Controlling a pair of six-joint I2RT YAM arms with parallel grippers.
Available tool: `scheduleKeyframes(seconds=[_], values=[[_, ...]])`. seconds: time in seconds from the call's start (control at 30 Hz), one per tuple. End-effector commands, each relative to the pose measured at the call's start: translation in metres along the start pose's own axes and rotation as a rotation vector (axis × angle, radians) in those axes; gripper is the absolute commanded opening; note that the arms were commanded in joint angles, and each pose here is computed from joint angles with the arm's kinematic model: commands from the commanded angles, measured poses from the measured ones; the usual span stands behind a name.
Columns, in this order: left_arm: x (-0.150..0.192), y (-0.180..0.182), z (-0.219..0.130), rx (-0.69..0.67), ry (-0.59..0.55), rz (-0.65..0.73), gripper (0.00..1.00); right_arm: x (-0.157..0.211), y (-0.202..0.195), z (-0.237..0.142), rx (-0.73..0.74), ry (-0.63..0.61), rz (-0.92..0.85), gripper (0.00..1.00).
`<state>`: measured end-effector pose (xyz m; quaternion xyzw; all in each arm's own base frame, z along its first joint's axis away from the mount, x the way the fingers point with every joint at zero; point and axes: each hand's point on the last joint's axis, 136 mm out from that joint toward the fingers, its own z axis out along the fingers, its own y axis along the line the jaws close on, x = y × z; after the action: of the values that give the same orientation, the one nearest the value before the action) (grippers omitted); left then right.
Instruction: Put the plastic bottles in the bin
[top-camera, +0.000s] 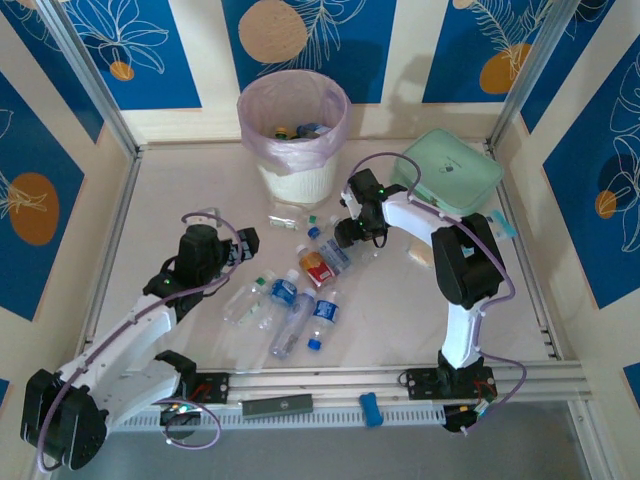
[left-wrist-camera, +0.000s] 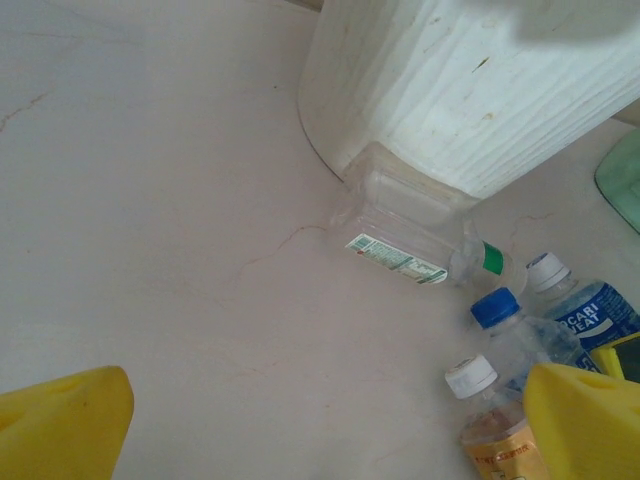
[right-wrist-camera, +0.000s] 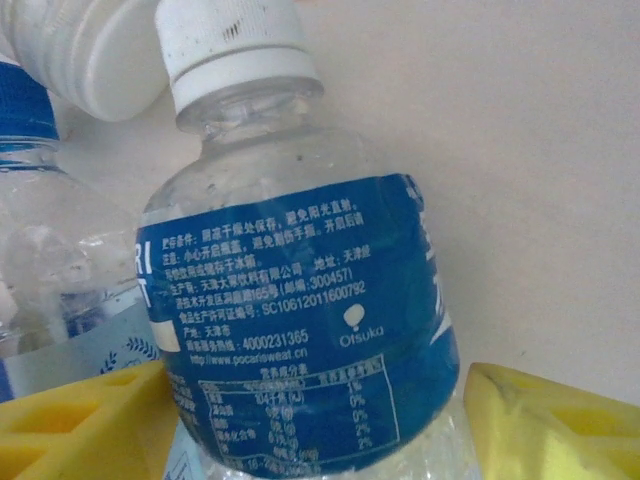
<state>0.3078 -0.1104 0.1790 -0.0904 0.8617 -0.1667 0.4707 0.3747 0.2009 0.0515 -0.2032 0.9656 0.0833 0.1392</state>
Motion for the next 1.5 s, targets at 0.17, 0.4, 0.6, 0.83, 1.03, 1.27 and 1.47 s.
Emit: scheduleKeyframes(seconds=[0.17, 0.4, 0.6, 0.83, 1.03, 1.27, 1.47], values=[[0.002, 0.003, 0.000, -0.004, -0.007, -0.017, 1.00, -0.002, -0.002, 0.005, 0.001, 0.018, -0.015, 0.74], [0.003, 0.005, -0.001, -0.008, -0.008, -0.020, 1.00, 0.000, -0.002, 0.011, 0.000, 0.027, -0.004, 0.77], [0.001, 0.005, -0.003, -0.011, -0.014, -0.020, 1.00, -0.004, -0.001, 0.010, -0.002, 0.019, -0.004, 0.77], [0.001, 0.008, -0.003, -0.023, -0.017, -0.016, 1.00, -0.001, -0.003, 0.009, 0.006, 0.021, 0.000, 0.65], [-0.002, 0.012, -0.004, -0.047, -0.036, 0.006, 1.00, -0.011, 0.005, -0.023, -0.056, -0.075, 0.032, 0.53], [-0.002, 0.019, 0.001, -0.053, -0.051, -0.004, 1.00, -0.032, 0.006, -0.085, -0.175, -0.231, 0.127, 0.52], [0.001, 0.030, 0.005, -0.060, -0.044, -0.025, 1.00, -0.057, 0.009, -0.155, -0.297, -0.399, 0.217, 0.49]])
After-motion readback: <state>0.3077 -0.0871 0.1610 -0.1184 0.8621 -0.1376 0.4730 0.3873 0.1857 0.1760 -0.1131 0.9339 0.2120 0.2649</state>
